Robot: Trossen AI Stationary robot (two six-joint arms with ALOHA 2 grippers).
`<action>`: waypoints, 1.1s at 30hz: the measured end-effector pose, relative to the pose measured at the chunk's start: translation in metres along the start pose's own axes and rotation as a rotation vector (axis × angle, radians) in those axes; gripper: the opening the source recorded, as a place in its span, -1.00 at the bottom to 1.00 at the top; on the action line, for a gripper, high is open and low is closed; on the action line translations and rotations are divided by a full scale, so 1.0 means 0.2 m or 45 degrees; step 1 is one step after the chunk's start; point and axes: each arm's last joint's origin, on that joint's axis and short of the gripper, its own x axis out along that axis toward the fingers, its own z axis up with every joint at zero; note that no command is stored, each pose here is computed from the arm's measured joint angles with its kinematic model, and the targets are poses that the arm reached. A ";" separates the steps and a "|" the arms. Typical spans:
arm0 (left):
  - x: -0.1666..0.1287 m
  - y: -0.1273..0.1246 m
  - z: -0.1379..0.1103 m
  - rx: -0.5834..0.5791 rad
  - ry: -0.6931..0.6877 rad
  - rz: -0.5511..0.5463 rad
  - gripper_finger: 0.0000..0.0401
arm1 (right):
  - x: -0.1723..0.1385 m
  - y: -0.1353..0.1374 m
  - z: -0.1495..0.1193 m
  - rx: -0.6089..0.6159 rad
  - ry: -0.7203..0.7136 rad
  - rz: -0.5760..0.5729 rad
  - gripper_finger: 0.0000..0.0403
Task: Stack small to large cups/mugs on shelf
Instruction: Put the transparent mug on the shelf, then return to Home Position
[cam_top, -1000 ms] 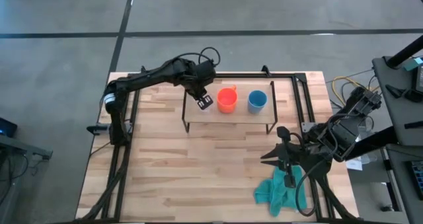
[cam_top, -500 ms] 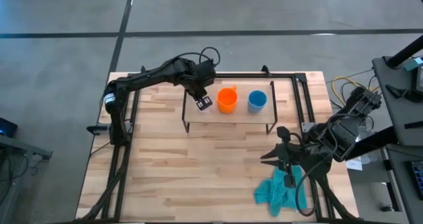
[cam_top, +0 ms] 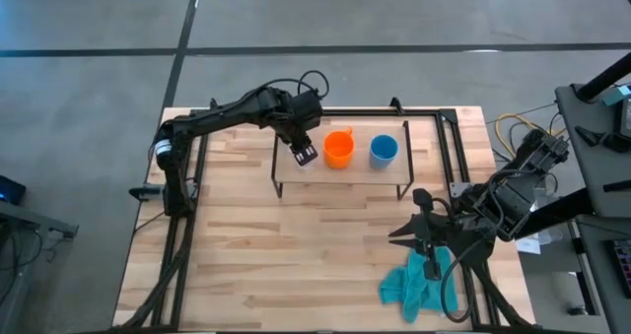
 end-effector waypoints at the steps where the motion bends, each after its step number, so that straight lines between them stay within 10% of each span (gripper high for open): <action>1: -0.01 0.00 0.00 -0.001 -0.010 -0.001 -0.56 | 0.00 0.00 0.00 0.001 -0.001 0.001 -0.74; 33: -0.89 0.09 -0.34 -0.113 -0.647 -0.344 -0.55 | 0.00 0.00 0.00 -0.011 0.004 0.001 -0.74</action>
